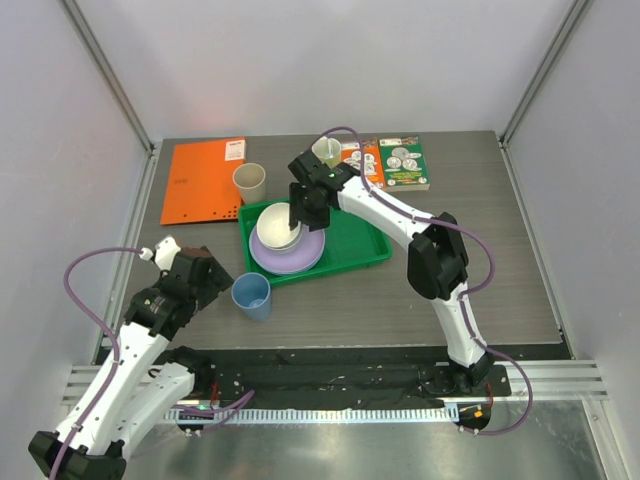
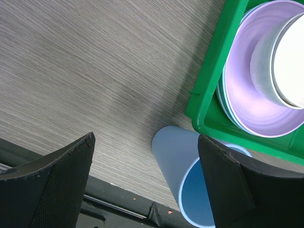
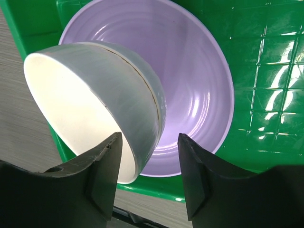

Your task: Place the mixed dishes into the plastic bin

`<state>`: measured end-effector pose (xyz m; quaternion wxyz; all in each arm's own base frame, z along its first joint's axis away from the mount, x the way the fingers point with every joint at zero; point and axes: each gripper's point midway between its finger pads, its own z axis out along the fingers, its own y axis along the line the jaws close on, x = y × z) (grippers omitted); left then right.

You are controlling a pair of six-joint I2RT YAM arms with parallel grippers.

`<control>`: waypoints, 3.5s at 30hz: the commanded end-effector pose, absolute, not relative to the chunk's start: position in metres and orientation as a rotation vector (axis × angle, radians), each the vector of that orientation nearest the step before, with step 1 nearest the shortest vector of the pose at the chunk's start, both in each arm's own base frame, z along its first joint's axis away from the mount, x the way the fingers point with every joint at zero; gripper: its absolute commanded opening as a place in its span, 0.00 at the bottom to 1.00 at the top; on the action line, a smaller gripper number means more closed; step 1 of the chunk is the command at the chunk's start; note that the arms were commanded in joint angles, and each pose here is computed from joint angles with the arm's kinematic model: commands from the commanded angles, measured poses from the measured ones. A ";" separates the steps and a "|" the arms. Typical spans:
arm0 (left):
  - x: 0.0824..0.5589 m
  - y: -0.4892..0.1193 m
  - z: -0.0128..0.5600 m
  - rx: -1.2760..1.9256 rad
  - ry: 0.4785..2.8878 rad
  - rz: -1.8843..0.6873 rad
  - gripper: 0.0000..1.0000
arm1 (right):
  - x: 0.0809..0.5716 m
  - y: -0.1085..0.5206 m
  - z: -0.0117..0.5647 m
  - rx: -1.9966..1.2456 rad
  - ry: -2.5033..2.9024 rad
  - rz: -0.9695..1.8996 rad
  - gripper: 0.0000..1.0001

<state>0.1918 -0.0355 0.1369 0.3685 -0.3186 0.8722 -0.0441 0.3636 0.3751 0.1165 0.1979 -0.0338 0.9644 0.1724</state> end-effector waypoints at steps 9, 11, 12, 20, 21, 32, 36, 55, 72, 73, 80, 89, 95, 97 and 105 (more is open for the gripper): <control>0.198 -0.033 0.139 -0.815 2.210 -0.100 0.88 | 0.365 0.370 0.173 -0.109 2.590 0.579 0.28; 0.199 -0.033 0.139 -0.817 2.214 -0.099 0.88 | 0.363 0.371 0.174 -0.110 2.592 0.595 0.19; 0.199 -0.033 0.138 -0.815 2.217 -0.096 0.88 | 0.363 0.372 0.175 -0.106 2.593 0.601 0.15; 0.198 -0.032 0.138 -0.811 2.216 -0.086 0.88 | 0.364 0.377 0.175 -0.138 2.596 0.631 0.04; 0.198 -0.031 0.138 -0.812 2.217 -0.084 0.88 | 0.362 0.377 0.173 -0.141 2.604 0.633 0.06; 0.197 -0.030 0.137 -0.812 2.216 -0.079 0.88 | 0.356 0.374 0.164 -0.124 2.626 0.635 0.01; 0.197 -0.030 0.137 -0.814 2.213 -0.080 0.88 | 0.355 0.377 0.165 -0.105 2.622 0.667 0.01; 0.196 -0.027 0.136 -0.831 2.213 -0.054 0.90 | 0.346 0.364 0.219 -0.117 2.539 0.704 0.50; 0.199 -0.033 0.125 -0.851 2.245 -0.059 0.91 | 0.208 0.434 0.201 -0.570 2.511 0.831 0.60; 0.199 -0.033 0.124 -0.852 2.244 -0.063 0.91 | 0.204 0.438 0.199 -0.581 2.513 0.840 0.61; 0.200 -0.036 0.123 -0.846 2.248 -0.079 0.91 | 0.198 0.448 0.177 -0.584 2.543 0.811 0.61; 0.200 -0.039 0.118 -0.830 2.259 -0.102 0.91 | 0.204 0.454 0.148 -0.569 2.590 0.759 0.55; 0.201 -0.039 0.120 -0.825 2.270 -0.089 0.91 | 0.204 0.454 0.138 -0.568 2.608 0.737 0.51; 0.199 -0.039 0.119 -0.830 2.269 -0.093 0.91 | 0.203 0.453 0.136 -0.558 2.618 0.735 0.46; 0.199 -0.040 0.110 -0.858 2.268 -0.098 0.92 | 0.205 0.443 0.163 -0.574 2.568 0.695 0.01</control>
